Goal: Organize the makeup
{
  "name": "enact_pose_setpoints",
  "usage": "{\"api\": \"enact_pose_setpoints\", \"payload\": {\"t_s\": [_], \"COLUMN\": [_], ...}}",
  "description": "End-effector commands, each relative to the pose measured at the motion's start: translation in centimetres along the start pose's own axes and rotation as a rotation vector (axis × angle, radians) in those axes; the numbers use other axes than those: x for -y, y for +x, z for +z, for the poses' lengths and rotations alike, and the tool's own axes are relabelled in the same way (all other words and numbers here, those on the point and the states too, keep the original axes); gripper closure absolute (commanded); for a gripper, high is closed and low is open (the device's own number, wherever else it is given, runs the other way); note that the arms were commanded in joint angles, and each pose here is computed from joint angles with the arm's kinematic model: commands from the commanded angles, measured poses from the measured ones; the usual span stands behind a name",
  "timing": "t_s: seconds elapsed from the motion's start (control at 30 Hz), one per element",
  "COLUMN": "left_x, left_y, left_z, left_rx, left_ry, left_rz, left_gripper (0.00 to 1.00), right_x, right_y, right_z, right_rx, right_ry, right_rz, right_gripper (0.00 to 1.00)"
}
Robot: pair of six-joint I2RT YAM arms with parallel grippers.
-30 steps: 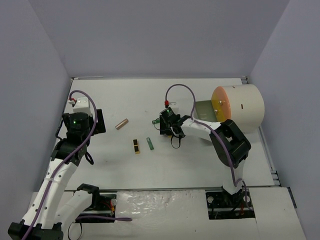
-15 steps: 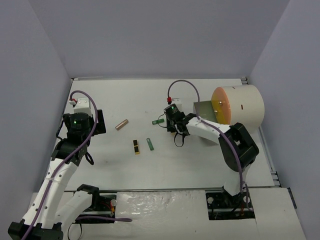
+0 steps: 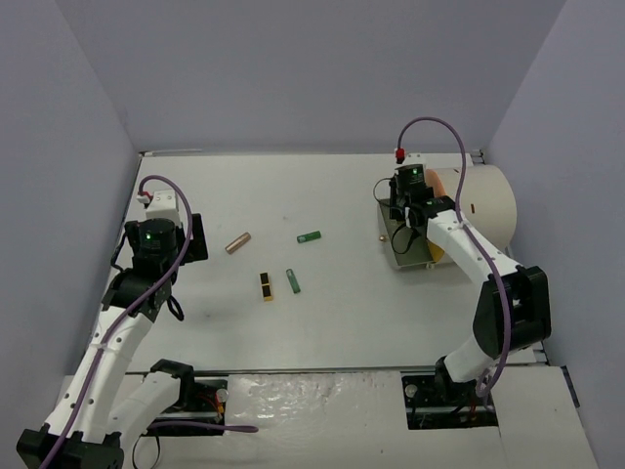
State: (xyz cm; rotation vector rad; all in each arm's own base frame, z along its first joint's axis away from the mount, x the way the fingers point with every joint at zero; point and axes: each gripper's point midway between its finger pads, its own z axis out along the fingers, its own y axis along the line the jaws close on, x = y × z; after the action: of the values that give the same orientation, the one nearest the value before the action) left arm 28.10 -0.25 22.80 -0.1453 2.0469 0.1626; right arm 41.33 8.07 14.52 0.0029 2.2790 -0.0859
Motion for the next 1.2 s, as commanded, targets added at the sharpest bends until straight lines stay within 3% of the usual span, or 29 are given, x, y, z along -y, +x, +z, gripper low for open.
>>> {"api": "enact_pose_setpoints", "payload": {"t_s": [0.0,0.27,0.57,0.83,1.03,1.17], "left_x": [0.1,0.2,0.1,0.2,0.2,0.0], "left_y": [-2.1,-2.1,-2.0,-2.0,-2.0,-2.0], "left_z": [0.1,0.0,0.0,0.0,0.1,0.1], "left_rx": [0.065,0.066,0.065,0.062,0.061,0.062], "left_ry": [0.008,0.012,0.008,0.012,0.009,-0.001], "left_rz": [-0.015,-0.015,-0.014,-0.013,-0.015,-0.016], "left_gripper": [0.03,0.03,0.03,0.03,0.03,0.03], "right_x": [0.0,0.5,0.7,-0.8,-6.6,-12.1], "right_y": [1.0,2.6,3.1,-2.2,-5.9,-4.6], "right_z": [1.0,3.2,3.8,-0.8,-6.8,-8.7], "right_rx": [-0.04,-0.091,-0.106,0.053,0.187,0.177], "right_ry": [-0.041,-0.011,0.003,-0.087,-0.272,-0.397], "right_rz": [-0.077,-0.075,-0.078,-0.033,-0.041,-0.039], "right_gripper": [0.97,0.7,0.65,0.63,0.44,0.34]}}
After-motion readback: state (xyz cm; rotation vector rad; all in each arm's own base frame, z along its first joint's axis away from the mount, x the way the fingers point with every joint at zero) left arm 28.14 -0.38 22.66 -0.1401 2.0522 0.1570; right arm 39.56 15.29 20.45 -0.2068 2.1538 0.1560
